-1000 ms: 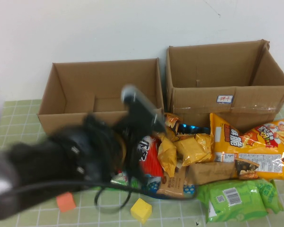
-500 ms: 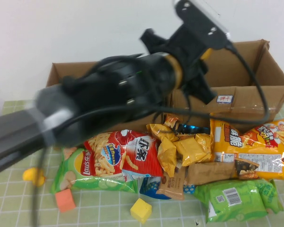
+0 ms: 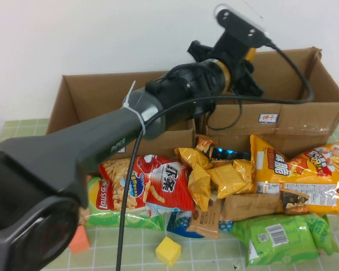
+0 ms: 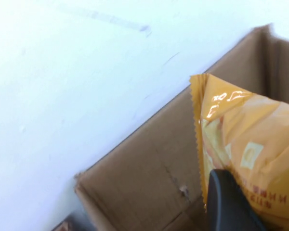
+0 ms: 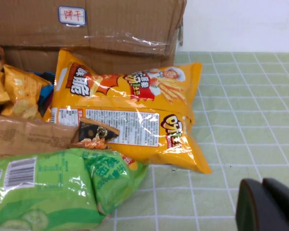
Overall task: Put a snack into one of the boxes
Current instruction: Place the biscuit in the biscuit box, then pick up the potato chip
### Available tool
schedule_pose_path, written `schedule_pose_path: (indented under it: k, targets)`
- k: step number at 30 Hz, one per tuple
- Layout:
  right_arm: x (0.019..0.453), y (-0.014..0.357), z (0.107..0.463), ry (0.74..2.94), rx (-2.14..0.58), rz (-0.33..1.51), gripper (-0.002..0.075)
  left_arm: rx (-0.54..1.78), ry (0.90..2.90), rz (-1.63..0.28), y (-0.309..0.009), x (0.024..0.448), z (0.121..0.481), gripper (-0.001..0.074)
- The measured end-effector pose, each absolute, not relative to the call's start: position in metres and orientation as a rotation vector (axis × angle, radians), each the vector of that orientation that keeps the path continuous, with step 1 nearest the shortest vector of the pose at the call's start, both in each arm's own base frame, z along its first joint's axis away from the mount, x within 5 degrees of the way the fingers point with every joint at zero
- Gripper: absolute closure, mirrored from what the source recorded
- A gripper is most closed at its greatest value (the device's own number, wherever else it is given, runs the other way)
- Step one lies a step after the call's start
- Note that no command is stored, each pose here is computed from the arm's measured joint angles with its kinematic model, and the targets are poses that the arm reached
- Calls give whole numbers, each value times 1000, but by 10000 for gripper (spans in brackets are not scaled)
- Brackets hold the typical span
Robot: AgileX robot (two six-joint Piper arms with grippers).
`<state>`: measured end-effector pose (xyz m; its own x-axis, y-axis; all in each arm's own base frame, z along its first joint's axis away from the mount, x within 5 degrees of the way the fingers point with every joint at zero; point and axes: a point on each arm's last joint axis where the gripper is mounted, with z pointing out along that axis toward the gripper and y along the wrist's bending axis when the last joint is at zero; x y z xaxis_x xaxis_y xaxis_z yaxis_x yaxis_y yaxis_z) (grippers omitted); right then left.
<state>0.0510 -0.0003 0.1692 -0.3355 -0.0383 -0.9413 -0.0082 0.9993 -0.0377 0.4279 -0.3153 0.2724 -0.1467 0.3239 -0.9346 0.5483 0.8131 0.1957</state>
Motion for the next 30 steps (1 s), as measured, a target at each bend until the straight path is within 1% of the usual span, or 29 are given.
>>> schedule_pose_path:
  k: [3, 5, 8, 10, 12, 15, 17, 19, 21, 22, 23, 25, 26, 30]
  targets:
    - [51, 0, 169, 1913, -33, -31, 728, 661, 1754, -250, -312, 444, 255, 534]
    - [51, 0, 169, 1913, -33, -31, 728, 660, 1751, -280, -311, 451, 245, 480]
    - [51, 0, 169, 1913, -33, -31, 728, 647, 1768, -319, -314, 453, 233, 307]
    - [51, 0, 169, 1913, -33, -31, 728, 635, 1784, -314, -314, 453, 231, 216]
    - [51, 0, 169, 1913, -33, -31, 728, 625, 1796, -296, -312, 453, 233, 178]
    - [51, 0, 169, 1913, -33, -31, 728, 584, 1817, -237, -305, 451, 248, 174]
    - [51, 0, 169, 1913, -33, -31, 728, 551, 1825, -174, -298, 444, 270, 213]
    - [51, 0, 169, 1913, -33, -31, 728, 547, 1812, -68, -290, 428, 309, 328]
    - [51, 0, 169, 1913, -33, -31, 728, 586, 1820, 55, -281, 406, 343, 509]
    - [51, 0, 169, 1913, -33, -31, 728, 614, 1828, 103, -277, 392, 361, 586]
    - [51, 0, 169, 1913, -33, -31, 728, 637, 1838, 134, -274, 381, 374, 627]
    - [51, 0, 169, 1913, -33, -31, 728, 706, 1879, 188, -265, 356, 399, 688]
    - [51, 0, 169, 1913, -33, -31, 728, 731, 1920, 199, -260, 347, 403, 705]
    - [51, 0, 169, 1913, -32, -29, 728, 881, 2086, 251, -239, 320, 414, 729]
